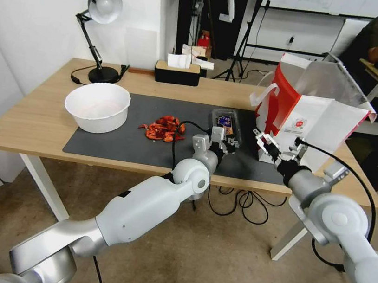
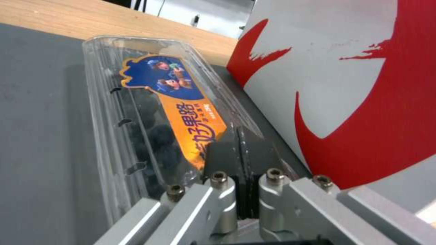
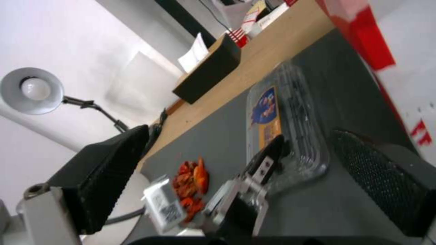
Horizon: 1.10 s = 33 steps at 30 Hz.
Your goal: Close the disposable takeout box, then place it into the delivery bag.
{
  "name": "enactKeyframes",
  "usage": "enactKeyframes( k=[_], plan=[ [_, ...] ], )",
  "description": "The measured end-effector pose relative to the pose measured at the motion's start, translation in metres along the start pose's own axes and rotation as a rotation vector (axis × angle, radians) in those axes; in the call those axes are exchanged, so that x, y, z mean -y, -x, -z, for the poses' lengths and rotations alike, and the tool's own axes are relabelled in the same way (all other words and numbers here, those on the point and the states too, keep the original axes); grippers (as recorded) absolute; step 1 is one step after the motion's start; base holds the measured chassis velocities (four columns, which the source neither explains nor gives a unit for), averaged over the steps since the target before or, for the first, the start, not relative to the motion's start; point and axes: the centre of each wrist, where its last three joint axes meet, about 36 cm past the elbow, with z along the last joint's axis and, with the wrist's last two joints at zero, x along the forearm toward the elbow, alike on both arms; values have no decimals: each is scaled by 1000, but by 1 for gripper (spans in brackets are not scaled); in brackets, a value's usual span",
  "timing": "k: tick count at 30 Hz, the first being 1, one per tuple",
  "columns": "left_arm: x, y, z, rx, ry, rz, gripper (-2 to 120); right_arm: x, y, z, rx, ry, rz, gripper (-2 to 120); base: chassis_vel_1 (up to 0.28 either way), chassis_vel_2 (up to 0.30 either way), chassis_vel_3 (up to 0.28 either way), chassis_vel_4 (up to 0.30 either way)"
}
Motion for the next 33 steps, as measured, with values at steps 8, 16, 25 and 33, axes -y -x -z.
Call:
enactKeyframes(
  k=[8, 16, 25, 33],
  plan=[
    [-1, -1, 0, -1, -1, 1, 0, 2, 20, 9, -17, -20, -54, 100, 0, 0, 0, 0],
    [-1, -2, 0, -3, -2, -1, 0, 10, 36, 14, -61, -47, -114, 100, 0, 0, 0, 0],
    [1, -3, -1, -2, -6, -5, 0, 8, 50, 19, -103, -84, -149, 100, 0, 0, 0, 0],
    [-2, -4, 2, 4, -6, -2, 0, 6, 63, 15, -137, -85, -150, 100, 0, 0, 0, 0]
  ],
)
